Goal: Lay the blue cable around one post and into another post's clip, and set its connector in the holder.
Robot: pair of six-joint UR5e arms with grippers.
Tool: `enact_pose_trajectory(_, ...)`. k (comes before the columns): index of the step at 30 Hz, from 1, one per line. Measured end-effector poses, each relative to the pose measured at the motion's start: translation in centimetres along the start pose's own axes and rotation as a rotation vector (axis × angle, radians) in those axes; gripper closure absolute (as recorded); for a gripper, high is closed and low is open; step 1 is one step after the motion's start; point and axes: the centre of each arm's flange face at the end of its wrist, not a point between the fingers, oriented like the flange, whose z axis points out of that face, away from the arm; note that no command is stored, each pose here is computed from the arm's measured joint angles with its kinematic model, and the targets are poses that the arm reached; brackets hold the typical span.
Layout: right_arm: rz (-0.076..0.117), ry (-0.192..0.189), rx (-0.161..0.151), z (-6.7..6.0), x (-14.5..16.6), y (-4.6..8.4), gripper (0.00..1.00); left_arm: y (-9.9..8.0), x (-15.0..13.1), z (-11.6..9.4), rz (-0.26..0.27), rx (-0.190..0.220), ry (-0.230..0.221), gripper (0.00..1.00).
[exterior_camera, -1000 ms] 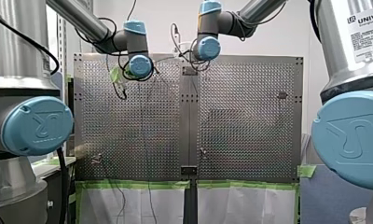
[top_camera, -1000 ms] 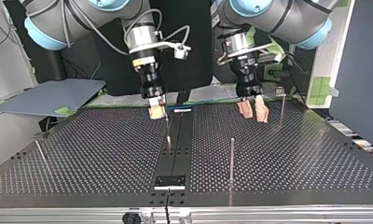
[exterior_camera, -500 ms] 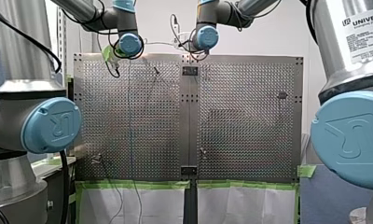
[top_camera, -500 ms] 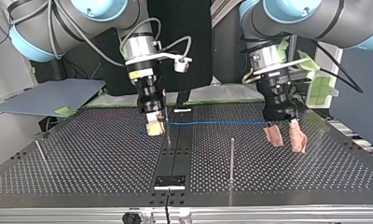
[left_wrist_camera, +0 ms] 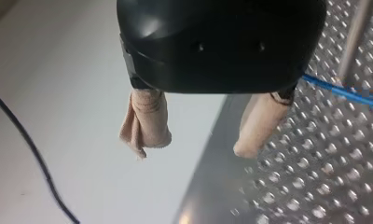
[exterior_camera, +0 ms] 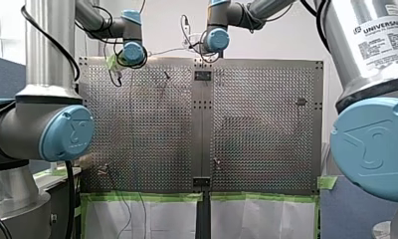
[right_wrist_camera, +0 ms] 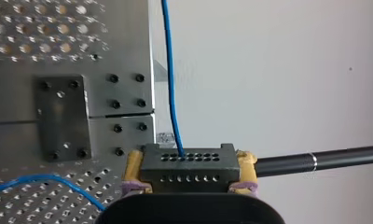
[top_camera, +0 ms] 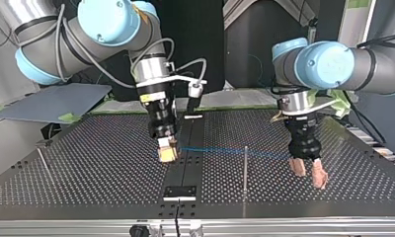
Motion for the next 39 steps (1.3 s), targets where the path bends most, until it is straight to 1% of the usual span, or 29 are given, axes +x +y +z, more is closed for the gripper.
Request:
enact_pose_trajectory(3,0.006,0.005,-0.010,0.7,-0.1,0.6,0.88,0.0,0.6,1.1,0.012,0.011,0.032,0.00)
enact_pose_trajectory(6,0.007,-0.003,-0.022,1.2,-0.8,1.2,0.88,-0.4,0.6,1.8,0.018,0.030,0.056,0.00)
enact_pose_trajectory(10,0.003,-0.020,-0.035,1.7,-1.9,2.0,0.88,-1.1,-0.1,2.3,0.023,0.060,0.077,0.00)
enact_pose_trajectory(15,-0.003,-0.036,-0.056,2.2,-2.9,3.1,0.88,-1.4,0.6,3.9,0.043,0.088,0.130,0.00)
enact_pose_trajectory(18,-0.008,-0.047,-0.073,2.5,-3.4,3.9,0.88,-1.4,1.4,4.9,0.057,0.092,0.165,0.00)
enact_pose_trajectory(22,-0.016,-0.068,-0.092,2.7,-4.2,5.0,0.88,-1.3,1.8,5.9,0.069,0.077,0.194,0.00)
enact_pose_trajectory(26,-0.026,-0.100,-0.114,2.9,-5.3,6.1,0.88,-0.9,1.9,6.0,0.079,0.049,0.221,0.00)
enact_pose_trajectory(29,-0.034,-0.137,-0.137,2.9,-6.5,6.9,0.88,-0.2,2.5,5.8,0.085,0.031,0.247,0.00)
enact_pose_trajectory(30,-0.039,-0.156,-0.148,2.9,-7.1,7.2,0.88,0.0,2.7,5.7,0.085,0.028,0.251,0.00)
enact_pose_trajectory(31,-0.042,-0.171,-0.155,2.9,-7.5,7.5,0.85,0.2,2.9,5.7,0.086,0.026,0.255,0.00)
enact_pose_trajectory(34,-0.053,-0.219,-0.177,2.6,-9.1,8.3,0.85,0.8,3.8,5.5,0.084,0.026,0.263,0.00)
enact_pose_trajectory(36,-0.057,-0.240,-0.189,2.3,-9.9,8.8,0.85,1.2,4.5,5.3,0.082,0.028,0.266,0.00)
enact_pose_trajectory(39,-0.057,-0.253,-0.204,2.1,-11.1,9.6,0.85,1.7,5.3,5.1,0.079,0.031,0.273,0.00)
